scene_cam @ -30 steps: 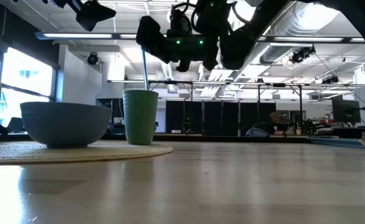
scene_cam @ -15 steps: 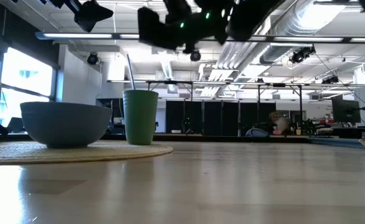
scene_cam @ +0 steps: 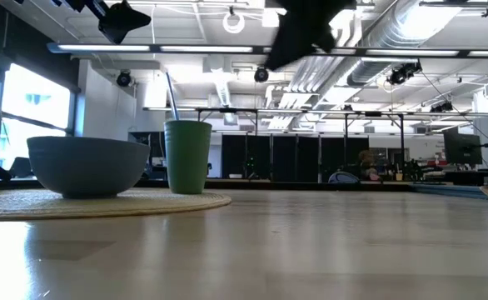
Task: Pick & Place Utensil
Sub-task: Put the gold spoon into the blue bowl on the brown mat
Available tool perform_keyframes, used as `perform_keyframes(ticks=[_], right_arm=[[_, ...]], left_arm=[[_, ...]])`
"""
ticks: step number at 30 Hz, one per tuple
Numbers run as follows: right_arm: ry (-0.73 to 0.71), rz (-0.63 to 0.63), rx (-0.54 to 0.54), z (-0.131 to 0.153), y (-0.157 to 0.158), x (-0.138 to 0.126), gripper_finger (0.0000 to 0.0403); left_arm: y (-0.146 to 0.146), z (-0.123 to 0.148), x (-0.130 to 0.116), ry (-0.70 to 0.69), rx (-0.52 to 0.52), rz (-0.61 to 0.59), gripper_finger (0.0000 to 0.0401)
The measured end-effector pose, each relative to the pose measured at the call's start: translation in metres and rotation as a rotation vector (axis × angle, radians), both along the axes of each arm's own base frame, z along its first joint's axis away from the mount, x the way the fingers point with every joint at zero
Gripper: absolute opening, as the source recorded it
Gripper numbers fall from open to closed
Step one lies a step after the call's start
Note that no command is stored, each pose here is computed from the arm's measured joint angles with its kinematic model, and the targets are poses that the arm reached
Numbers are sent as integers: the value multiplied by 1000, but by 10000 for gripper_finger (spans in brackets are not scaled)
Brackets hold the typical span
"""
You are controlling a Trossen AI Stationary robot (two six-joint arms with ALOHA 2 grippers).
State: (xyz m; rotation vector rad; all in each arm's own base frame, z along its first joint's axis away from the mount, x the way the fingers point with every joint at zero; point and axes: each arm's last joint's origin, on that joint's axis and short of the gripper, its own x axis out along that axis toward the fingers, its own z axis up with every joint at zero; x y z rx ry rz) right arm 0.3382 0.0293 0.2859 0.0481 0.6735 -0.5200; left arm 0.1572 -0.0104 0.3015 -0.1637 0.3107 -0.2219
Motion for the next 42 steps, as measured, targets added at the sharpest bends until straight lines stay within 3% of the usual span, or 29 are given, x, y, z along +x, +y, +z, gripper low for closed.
perform_keyframes(ticks=[7,13,16,20,29,37,42], right_arm=[[495,-272,434,-25,10,-58,121],[789,-474,527,-28,14,-88,121],[862,-473,535,-35,14,-94,121],[990,-452,580,-64,6,-106,121],[1184,-486,682,-118,-22,-141,121],[1104,-460,733,-141,-48,-147,126],[1160,-482,787,-148,-55,-160,127]], left_arm=[[0,0,0,0,0,0,390],[0,0,0,0,0,1,389],[0,0,0,0,0,1,389],[0,0,0,0,1,1,389],[0,0,0,0,1,2,389],[0,0,0,0,1,2,390],[0,0,0,0,0,1,389]])
